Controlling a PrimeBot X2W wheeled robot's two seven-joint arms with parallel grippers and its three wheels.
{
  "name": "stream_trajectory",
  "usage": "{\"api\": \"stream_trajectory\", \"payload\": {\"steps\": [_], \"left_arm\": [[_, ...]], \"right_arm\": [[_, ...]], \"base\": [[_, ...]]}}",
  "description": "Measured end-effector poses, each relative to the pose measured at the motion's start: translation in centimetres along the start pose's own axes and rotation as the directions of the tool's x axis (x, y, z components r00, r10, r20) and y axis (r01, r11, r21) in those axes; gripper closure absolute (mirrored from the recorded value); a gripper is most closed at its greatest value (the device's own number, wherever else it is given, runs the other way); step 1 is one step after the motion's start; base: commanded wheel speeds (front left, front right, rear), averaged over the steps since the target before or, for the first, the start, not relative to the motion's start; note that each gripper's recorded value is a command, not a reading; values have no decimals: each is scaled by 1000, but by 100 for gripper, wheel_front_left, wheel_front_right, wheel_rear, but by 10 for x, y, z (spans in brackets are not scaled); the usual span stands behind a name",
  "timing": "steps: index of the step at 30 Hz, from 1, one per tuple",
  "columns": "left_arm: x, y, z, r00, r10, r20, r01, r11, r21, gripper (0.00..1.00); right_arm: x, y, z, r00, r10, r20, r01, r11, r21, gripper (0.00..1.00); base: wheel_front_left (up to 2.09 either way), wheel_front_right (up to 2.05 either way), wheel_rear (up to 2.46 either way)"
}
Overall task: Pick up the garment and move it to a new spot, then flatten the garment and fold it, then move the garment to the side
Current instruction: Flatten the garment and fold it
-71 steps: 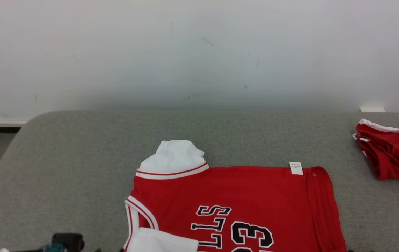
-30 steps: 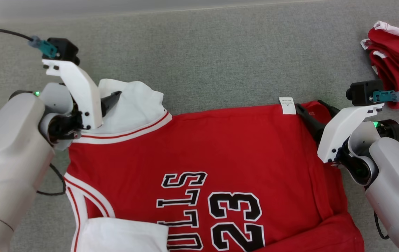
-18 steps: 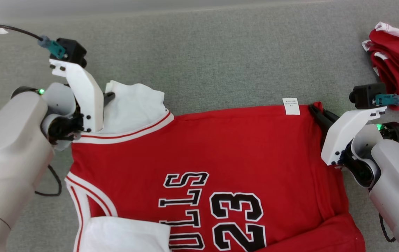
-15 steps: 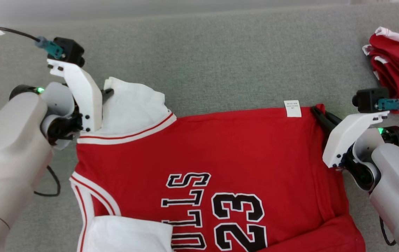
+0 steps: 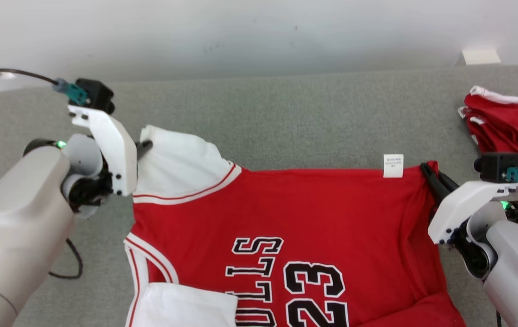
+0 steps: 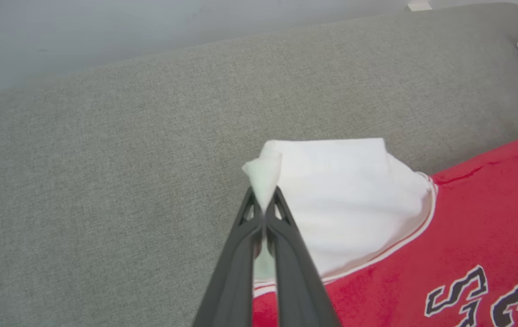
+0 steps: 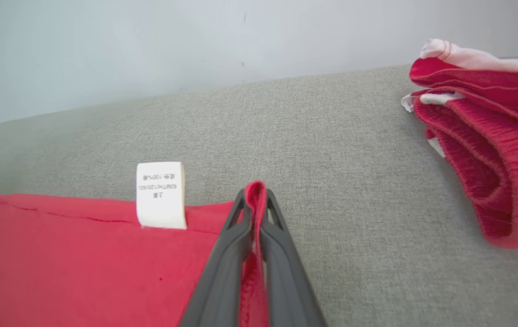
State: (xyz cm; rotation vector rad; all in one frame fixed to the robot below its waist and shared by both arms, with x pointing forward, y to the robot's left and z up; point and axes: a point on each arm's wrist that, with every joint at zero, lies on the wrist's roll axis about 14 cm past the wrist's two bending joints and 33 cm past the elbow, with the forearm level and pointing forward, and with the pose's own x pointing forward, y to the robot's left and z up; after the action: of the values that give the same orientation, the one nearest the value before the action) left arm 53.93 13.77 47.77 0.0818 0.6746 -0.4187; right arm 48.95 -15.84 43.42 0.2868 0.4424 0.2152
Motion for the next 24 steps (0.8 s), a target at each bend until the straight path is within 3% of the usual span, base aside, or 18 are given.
{"api": "stream_trajectory", "payload": {"steps": [3,14,24], "left_arm": [[-17,-2,-6,1000,4,-27,-3,999,44,100],[-93,-31,-41,984,-81,-161,91,994,56,100],[-125,-59,-98,932,-183,-312,201,979,26,100]], "right_arm": [[-12,6,1,1000,21,10,-21,1000,-7,100],[-65,20,-12,996,80,-24,-81,996,-41,100],[-86,20,-42,982,104,-160,-119,989,-88,100]], "base": [[0,0,0],[0,0,0],[0,0,0]]}}
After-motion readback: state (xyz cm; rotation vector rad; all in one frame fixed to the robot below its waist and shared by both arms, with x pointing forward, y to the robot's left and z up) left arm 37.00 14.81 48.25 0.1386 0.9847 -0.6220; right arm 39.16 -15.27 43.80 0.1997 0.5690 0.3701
